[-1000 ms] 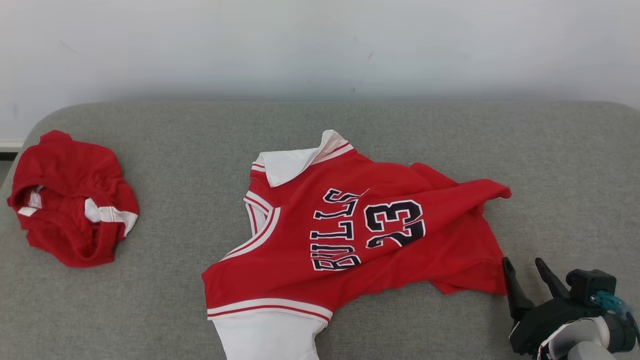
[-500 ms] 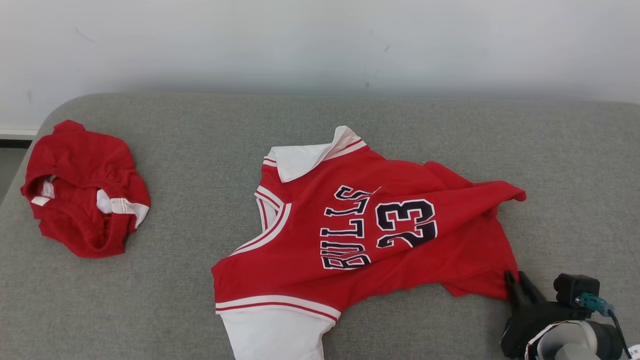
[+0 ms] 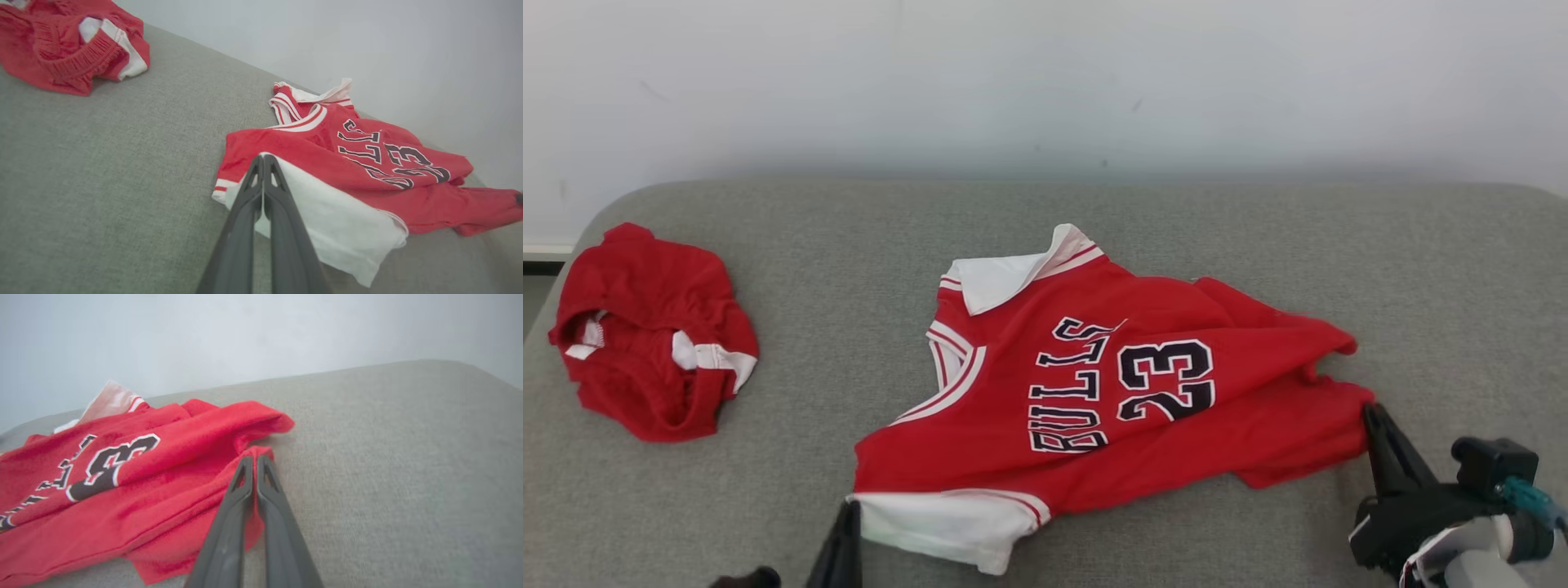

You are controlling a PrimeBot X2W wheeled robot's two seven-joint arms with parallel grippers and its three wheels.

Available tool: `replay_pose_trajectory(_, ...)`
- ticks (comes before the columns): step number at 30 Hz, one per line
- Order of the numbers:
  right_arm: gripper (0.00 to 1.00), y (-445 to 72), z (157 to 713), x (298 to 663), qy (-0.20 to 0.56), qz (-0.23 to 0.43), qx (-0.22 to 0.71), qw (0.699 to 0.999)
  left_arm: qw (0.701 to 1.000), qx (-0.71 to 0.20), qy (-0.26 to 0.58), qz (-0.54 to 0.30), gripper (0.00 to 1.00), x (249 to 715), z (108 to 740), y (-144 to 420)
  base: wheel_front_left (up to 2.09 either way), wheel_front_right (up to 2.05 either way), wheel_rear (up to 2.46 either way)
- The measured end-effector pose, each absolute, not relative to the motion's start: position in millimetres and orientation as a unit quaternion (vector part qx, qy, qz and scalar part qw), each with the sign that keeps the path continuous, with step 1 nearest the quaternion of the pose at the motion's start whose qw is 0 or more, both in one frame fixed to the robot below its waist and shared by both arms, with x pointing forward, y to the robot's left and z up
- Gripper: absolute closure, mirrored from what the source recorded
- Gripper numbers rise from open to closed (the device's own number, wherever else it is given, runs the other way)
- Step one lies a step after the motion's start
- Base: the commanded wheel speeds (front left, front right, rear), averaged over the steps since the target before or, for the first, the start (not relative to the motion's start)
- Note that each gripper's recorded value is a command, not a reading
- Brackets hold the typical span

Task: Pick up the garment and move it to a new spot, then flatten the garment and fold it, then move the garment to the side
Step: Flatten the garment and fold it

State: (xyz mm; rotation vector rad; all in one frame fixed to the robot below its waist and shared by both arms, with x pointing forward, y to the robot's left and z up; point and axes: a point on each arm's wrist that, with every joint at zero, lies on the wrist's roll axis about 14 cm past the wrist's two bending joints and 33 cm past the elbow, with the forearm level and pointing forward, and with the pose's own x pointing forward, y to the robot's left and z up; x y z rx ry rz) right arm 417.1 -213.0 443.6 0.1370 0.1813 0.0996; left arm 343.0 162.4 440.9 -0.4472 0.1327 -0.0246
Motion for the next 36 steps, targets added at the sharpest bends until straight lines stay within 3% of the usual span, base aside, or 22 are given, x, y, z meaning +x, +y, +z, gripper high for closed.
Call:
replay_pose_trajectory(6,1.00,-208,516,442,-0.008,0.071,0.075,0.995,0.980,-0.181,-0.054,-0.069,1.00,395,528,166,0.00,0.00,0.00)
replay_pose_trajectory(14,1.00,-197,643,512,-0.127,0.103,0.076,0.984,0.968,-0.059,-0.169,-0.179,1.00,498,682,139,0.00,0.00,0.00)
replay_pose_trajectory(24,1.00,-201,760,616,-0.194,0.104,0.069,0.973,0.948,-0.031,-0.265,-0.174,1.00,612,827,141,0.00,0.00,0.00)
replay_pose_trajectory(29,1.00,-209,783,660,-0.209,0.087,0.059,0.972,0.942,-0.024,-0.289,-0.168,1.00,658,848,131,0.00,0.00,0.00)
replay_pose_trajectory(36,1.00,-216,772,707,-0.200,0.067,0.043,0.977,0.949,-0.024,-0.273,-0.155,1.00,714,811,128,0.00,0.00,0.00)
